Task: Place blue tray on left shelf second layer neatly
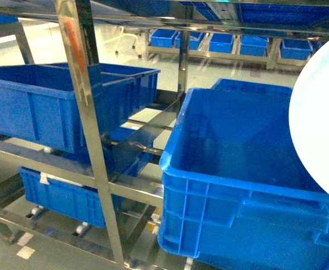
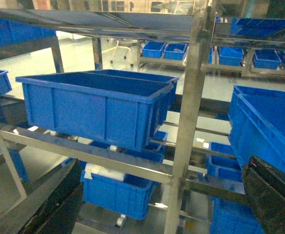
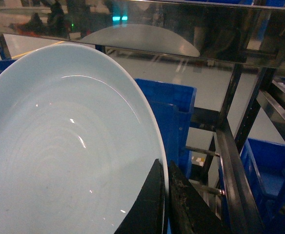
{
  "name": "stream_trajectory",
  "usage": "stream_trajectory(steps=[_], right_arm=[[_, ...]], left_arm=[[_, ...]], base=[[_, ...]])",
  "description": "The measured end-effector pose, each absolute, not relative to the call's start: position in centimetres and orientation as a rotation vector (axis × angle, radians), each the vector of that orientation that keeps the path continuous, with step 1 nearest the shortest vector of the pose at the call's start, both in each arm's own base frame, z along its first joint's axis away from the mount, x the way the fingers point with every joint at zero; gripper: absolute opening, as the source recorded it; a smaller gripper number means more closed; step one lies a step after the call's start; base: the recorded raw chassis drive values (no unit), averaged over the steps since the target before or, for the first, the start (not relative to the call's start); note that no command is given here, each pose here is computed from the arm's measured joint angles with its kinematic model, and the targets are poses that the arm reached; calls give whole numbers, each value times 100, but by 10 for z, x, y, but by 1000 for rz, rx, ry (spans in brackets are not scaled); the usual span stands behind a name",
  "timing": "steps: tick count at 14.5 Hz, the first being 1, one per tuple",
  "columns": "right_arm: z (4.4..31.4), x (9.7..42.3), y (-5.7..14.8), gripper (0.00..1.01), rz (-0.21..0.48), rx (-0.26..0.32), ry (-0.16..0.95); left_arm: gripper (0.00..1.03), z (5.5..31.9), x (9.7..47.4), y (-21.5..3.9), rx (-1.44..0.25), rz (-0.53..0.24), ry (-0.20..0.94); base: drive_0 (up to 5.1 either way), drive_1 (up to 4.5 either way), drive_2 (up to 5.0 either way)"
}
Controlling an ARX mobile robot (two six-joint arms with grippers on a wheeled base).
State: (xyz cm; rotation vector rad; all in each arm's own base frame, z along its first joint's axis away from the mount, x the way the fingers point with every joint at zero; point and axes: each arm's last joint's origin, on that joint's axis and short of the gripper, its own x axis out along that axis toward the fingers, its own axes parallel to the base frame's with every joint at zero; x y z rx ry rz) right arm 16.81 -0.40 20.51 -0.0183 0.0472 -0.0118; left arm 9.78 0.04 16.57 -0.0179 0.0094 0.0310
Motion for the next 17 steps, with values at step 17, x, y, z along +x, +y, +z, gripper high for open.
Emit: stream_trajectory(steps=[17], right_arm=[[175, 207, -6, 2, 11, 466, 348]], left_arm=[[98, 166, 98, 0, -18, 31, 10]], base=[[-28, -28, -28]])
